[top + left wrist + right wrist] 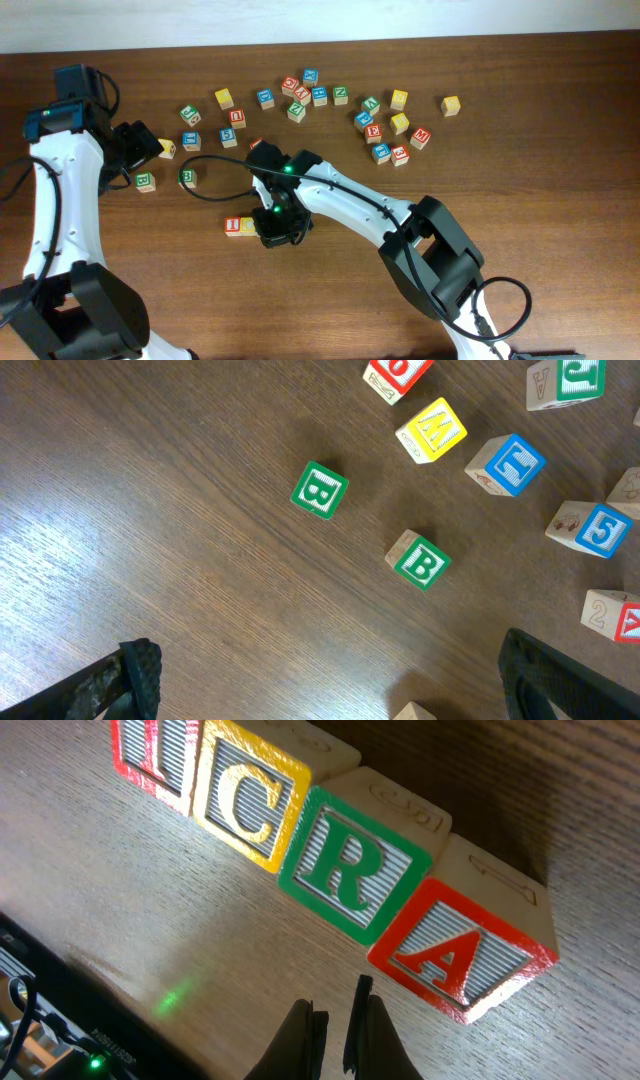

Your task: Spell out ICRA

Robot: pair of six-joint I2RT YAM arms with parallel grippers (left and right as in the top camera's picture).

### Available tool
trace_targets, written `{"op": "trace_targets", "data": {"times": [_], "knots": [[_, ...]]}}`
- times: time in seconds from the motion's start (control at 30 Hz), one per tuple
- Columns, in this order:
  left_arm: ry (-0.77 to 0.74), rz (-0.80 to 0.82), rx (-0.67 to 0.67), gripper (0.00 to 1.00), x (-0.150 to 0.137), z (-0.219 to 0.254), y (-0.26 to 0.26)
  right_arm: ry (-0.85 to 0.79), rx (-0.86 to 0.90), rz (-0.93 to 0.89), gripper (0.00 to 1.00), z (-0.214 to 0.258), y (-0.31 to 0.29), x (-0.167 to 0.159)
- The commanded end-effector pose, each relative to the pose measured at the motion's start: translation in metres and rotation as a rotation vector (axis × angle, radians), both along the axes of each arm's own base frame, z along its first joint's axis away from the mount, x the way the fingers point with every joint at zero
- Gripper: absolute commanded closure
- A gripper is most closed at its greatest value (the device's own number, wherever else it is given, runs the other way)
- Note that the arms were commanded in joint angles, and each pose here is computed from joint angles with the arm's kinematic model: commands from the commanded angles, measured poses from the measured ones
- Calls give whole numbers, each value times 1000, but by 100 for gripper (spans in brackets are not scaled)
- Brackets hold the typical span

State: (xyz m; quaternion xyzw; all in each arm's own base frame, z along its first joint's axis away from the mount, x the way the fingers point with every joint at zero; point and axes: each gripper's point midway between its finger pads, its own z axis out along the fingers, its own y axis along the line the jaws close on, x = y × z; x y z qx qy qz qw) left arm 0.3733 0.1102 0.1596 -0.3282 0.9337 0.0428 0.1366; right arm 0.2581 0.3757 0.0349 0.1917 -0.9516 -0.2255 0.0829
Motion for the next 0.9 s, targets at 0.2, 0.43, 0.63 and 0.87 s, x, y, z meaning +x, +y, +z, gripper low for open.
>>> {"op": "trace_targets", "data": {"times": [0.2, 0.43, 0.63, 0.87], "knots": [[-16, 14, -2, 1, 3, 4, 1, 25, -35, 4, 96, -7, -7, -6], [-16, 14, -2, 1, 3, 4, 1, -1, -62, 0, 96, -10, -11, -2], [-16, 14, -2, 1, 3, 4, 1, -7, -55, 0, 95, -10, -9, 0], [-16, 14, -2, 1, 3, 4, 1, -11, -51, 0, 95, -10, -8, 1]]}}
